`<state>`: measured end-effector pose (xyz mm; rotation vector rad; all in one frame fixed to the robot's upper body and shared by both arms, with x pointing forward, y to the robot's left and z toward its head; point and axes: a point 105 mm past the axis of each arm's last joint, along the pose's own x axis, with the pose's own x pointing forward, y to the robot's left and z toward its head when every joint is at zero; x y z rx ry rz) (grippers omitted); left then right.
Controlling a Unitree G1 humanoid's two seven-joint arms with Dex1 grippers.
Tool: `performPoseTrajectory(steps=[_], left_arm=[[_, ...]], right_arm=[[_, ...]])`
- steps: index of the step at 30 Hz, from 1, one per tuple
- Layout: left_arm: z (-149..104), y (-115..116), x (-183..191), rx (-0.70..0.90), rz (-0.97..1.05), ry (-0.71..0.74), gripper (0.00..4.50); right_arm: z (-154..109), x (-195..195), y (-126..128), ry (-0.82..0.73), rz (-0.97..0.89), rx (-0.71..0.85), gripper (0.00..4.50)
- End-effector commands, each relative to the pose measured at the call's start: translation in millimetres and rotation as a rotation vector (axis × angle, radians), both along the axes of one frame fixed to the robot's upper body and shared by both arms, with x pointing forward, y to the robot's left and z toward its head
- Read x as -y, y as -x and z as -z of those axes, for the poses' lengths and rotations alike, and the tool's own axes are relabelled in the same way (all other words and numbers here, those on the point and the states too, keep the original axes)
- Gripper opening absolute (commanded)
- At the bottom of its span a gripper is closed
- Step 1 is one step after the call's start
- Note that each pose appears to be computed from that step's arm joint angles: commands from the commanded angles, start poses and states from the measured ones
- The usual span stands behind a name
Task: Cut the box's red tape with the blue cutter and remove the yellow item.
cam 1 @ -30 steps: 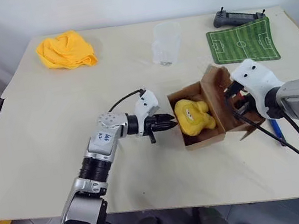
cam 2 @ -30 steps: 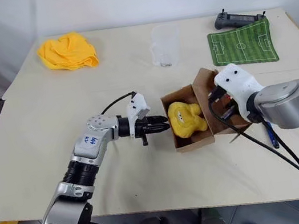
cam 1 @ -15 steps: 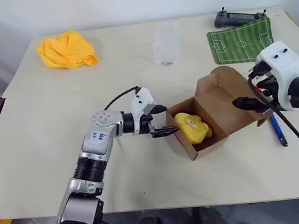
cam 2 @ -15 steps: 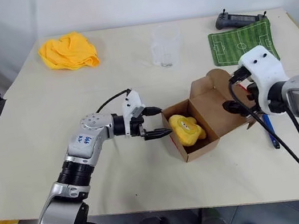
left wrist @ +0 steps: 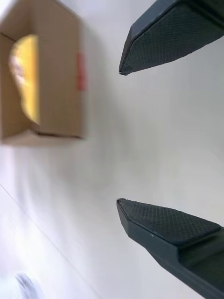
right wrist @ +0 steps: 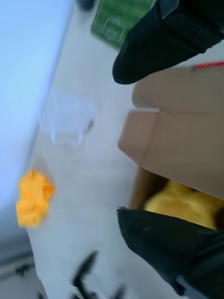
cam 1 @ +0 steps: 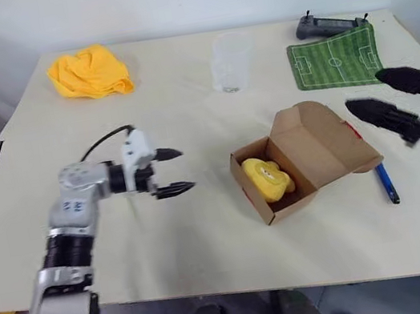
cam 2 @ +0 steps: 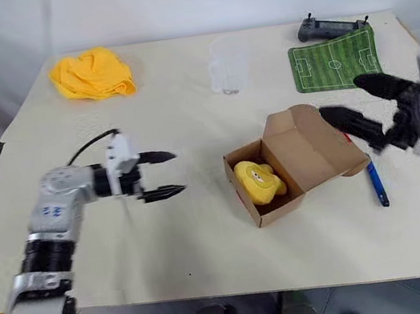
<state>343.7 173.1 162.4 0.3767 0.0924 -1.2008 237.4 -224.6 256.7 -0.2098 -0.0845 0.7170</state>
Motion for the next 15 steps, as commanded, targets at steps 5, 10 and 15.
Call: performPoseTrajectory(steps=[5,10,15], left_arm=[[-0.6,32.5,-52.2,-0.018,-0.117,0.052,4.50],[-32.8,36.2,-18.7,0.026,-0.066,0.125,4.50],[-87.4,26.8,73.8,-0.069,0.199,0.082,4.50]], right_arm=[[16.9,-4.6,22.4,0.184,-0.235,0.132,4.49],[13.0,-6.4,23.7,0.192,-0.259,0.151,4.49],[-6.8,-8.4,26.0,0.186,-0.244,0.164,4.49]])
